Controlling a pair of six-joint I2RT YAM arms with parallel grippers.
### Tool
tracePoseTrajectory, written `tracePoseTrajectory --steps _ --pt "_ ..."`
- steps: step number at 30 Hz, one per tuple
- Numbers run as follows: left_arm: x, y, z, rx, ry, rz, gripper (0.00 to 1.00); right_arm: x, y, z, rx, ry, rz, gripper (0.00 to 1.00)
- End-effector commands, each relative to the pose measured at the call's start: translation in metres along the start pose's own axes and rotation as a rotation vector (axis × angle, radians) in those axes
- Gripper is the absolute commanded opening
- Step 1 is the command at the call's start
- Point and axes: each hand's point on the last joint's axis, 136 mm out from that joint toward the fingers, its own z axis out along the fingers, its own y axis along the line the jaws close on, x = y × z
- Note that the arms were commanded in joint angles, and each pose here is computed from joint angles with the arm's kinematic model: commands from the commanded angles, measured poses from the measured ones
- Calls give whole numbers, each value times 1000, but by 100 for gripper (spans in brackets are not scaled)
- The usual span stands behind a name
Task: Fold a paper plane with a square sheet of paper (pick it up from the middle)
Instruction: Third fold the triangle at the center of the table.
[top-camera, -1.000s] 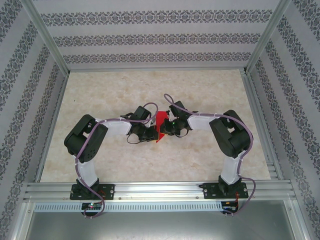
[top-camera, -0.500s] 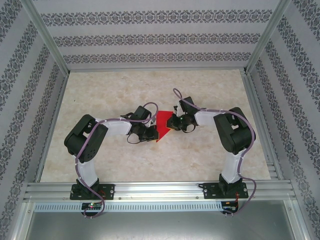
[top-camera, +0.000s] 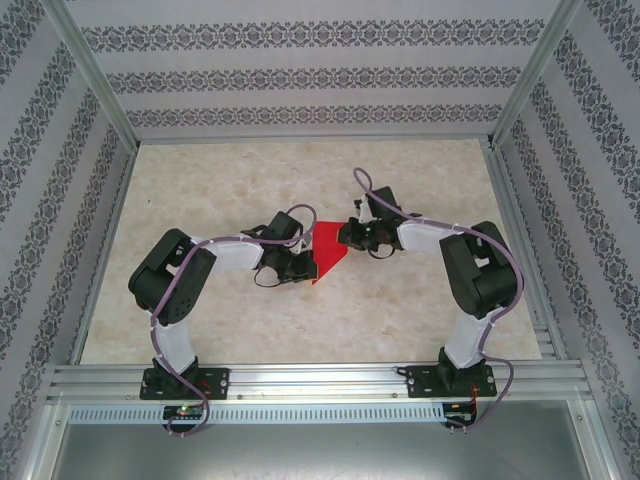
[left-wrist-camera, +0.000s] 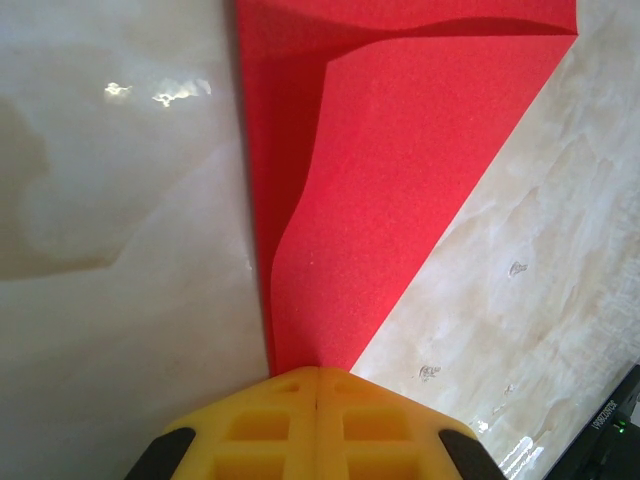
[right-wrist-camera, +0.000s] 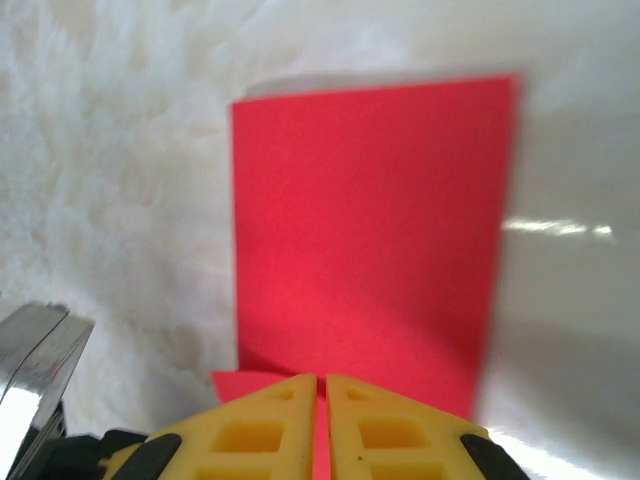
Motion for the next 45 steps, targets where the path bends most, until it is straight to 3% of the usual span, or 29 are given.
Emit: tracePoseTrajectory --steps 1,8,19,31,45 --pt "22 44 11 -169 60 -66 3 25 12 12 -29 49 8 12" --pt "15 30 6 -128 33 -29 4 48 9 33 -20 129 51 9" --pt "-23 -48 -22 124 -117 199 9 58 -15 38 60 167 77 8" --pt "-15 -27 6 90 -42 167 9 64 -22 43 76 191 108 8" --pt "37 13 11 -49 97 146 9 79 -49 48 186 238 171 8"
